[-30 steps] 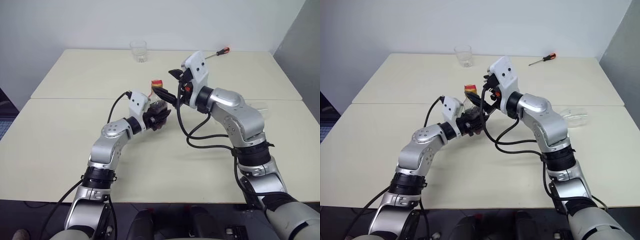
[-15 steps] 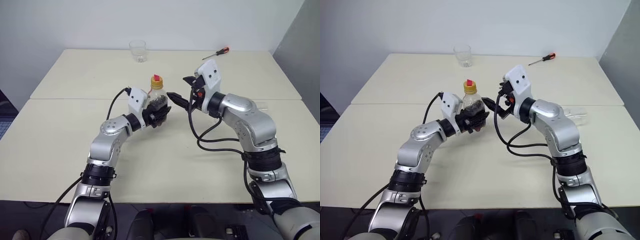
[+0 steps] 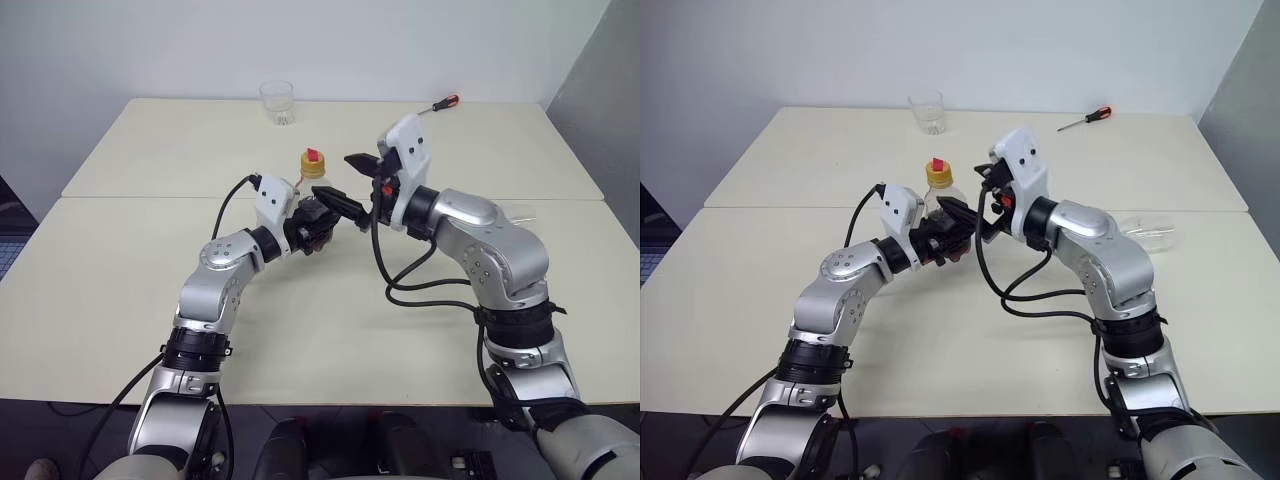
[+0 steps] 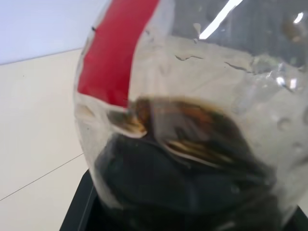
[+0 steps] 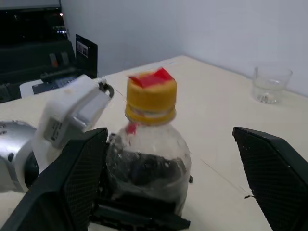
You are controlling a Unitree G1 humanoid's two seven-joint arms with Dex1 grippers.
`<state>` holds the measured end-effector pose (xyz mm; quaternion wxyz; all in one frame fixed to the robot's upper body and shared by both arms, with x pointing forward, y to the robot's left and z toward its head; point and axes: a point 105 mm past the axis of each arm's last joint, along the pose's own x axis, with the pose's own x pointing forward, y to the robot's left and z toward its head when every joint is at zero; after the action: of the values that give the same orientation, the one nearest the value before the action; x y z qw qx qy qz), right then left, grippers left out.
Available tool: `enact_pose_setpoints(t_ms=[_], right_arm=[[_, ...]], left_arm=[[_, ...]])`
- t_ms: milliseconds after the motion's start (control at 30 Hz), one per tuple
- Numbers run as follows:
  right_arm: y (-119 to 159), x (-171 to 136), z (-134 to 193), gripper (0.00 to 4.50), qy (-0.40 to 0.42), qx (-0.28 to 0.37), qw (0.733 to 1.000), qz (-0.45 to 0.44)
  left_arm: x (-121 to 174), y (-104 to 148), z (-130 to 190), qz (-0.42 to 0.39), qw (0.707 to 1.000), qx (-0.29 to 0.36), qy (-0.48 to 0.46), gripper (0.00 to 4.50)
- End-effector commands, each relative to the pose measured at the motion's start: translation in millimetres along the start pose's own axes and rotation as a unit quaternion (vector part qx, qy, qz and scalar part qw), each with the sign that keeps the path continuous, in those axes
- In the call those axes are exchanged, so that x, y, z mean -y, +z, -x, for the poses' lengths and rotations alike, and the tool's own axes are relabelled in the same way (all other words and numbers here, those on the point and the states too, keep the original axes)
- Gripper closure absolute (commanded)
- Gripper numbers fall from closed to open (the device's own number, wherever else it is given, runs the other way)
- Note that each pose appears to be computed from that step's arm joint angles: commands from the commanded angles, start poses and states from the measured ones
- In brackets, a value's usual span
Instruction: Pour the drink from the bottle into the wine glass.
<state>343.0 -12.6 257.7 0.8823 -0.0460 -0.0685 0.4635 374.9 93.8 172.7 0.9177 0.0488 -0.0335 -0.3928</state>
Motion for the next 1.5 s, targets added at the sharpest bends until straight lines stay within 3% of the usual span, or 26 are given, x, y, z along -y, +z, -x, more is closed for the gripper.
enact_pose_setpoints(t_ms=[33, 700, 1500], right_arm=[[20.1, -5.5, -6.4, 0.06, 0.007, 0.032, 0.999, 0.017], [30.6, 1.2, -27.3, 0.06, -0.01, 0.055, 0.998, 0.026], [17.4, 11.5, -5.1, 0.06, -0.021, 0.031, 0.999, 0.035]], left_arm=[[-0.7, 20.0, 0.8, -0.02, 0.999, 0.035, -0.002, 2.29], [6.0, 19.5, 1.6, -0.017, 0.999, 0.035, -0.009, 2.29], [4.5, 21.7, 3.7, -0.017, 0.999, 0.034, -0.005, 2.29]])
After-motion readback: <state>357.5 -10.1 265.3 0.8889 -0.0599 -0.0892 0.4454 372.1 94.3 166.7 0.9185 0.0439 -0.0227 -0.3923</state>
